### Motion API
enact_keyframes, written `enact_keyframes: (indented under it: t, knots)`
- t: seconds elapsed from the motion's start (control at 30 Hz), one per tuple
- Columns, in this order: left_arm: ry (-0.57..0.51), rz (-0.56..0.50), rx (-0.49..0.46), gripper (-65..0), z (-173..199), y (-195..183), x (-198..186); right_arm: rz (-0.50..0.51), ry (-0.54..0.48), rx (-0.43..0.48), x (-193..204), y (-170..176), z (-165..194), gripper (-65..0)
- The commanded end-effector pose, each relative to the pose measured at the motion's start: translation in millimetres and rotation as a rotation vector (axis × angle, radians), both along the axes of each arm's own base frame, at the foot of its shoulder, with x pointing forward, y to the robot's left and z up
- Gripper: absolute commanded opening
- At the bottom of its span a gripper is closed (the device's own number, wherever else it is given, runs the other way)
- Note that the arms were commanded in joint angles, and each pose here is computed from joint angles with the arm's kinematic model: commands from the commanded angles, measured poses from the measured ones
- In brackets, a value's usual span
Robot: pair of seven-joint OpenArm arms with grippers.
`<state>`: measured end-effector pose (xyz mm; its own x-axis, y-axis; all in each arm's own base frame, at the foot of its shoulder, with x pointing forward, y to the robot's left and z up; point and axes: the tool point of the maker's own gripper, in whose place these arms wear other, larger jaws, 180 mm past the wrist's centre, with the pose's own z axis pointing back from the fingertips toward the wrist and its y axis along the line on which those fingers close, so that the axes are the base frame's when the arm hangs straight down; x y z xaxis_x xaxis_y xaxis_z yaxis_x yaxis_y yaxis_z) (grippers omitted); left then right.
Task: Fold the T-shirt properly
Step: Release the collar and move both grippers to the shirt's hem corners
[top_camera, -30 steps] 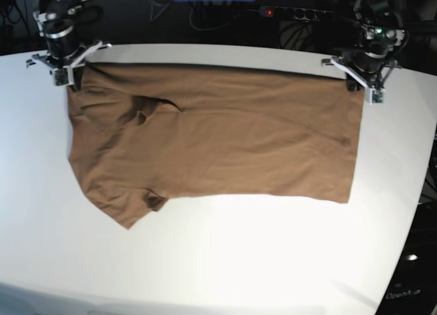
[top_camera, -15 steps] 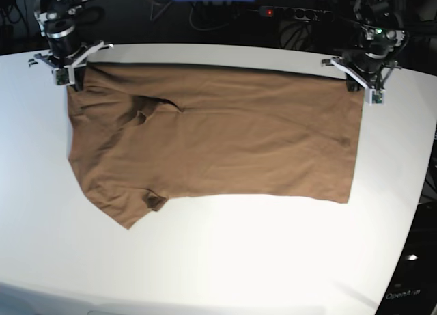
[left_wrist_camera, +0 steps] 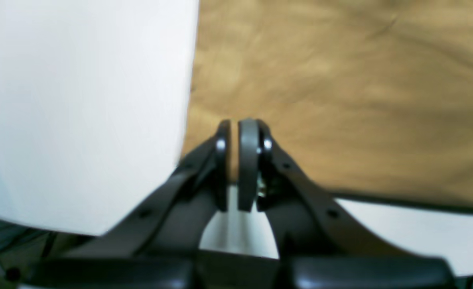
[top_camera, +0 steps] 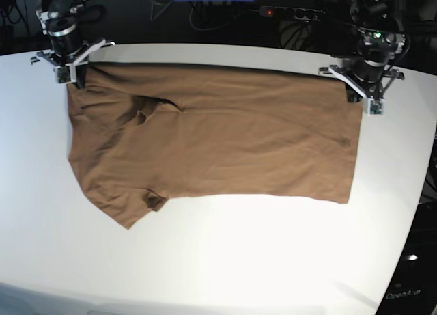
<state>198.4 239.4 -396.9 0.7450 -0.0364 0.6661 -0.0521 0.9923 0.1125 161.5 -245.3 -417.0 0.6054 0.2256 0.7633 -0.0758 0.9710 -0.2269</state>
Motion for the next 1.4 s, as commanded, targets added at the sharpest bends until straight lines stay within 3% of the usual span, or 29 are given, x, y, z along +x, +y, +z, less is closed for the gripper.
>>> enact_keyframes:
  t: [0.0, 0.13, 0.23, 0.43, 0.53, 0.7, 0.87, 1.1, 1.23, 1.37]
  knots:
    - [-0.049, 0.0, 0.025, -61.7, 14, 5, 7, 0.001, -0.046, -0.012, 6, -4, 11, -64.7]
    - [-0.087, -0.002, 0.044, -61.7, 28, 5, 14, 0.008, -0.059, -0.018, 10, -3, 15, -64.7]
    - [-0.128, 0.008, 0.073, -61.6, 43, 14, 29, 0.013, -0.103, -0.05, 39, -5, 29, -64.4]
    - [-0.054, 0.094, 0.144, -61.5, 64, 59, 51, -0.001, -0.074, -0.175, 96, -20, 45, -64.4]
    - [-0.067, 0.098, 0.163, -61.5, 75, 67, 64, -0.016, -0.051, -0.218, 115, -27, 50, -64.4]
    - [-0.075, 0.074, 0.142, -61.5, 74, 66, 98, -0.007, -0.044, -0.234, 161, -28, 52, -64.1]
    - [0.009, 0.018, 0.15, -61.4, 48, 58, 120, 0.017, -0.017, -0.24, 192, -22, 48, -63.3]
    - [0.072, 0.029, 0.17, -61.4, 35, 66, 153, 0.011, 0.017, -0.242, 239, -23, 63, -44.3]
    - [0.009, 0.018, 0.21, -61.3, 46, 70, 169, 0.003, 0.015, -0.25, 255, -31, 75, -35.7]
    - [-0.072, 0.001, 0.224, -61.1, 57, 67, 185, 0.006, 0.041, -0.226, 266, -26, 73, -31.8]
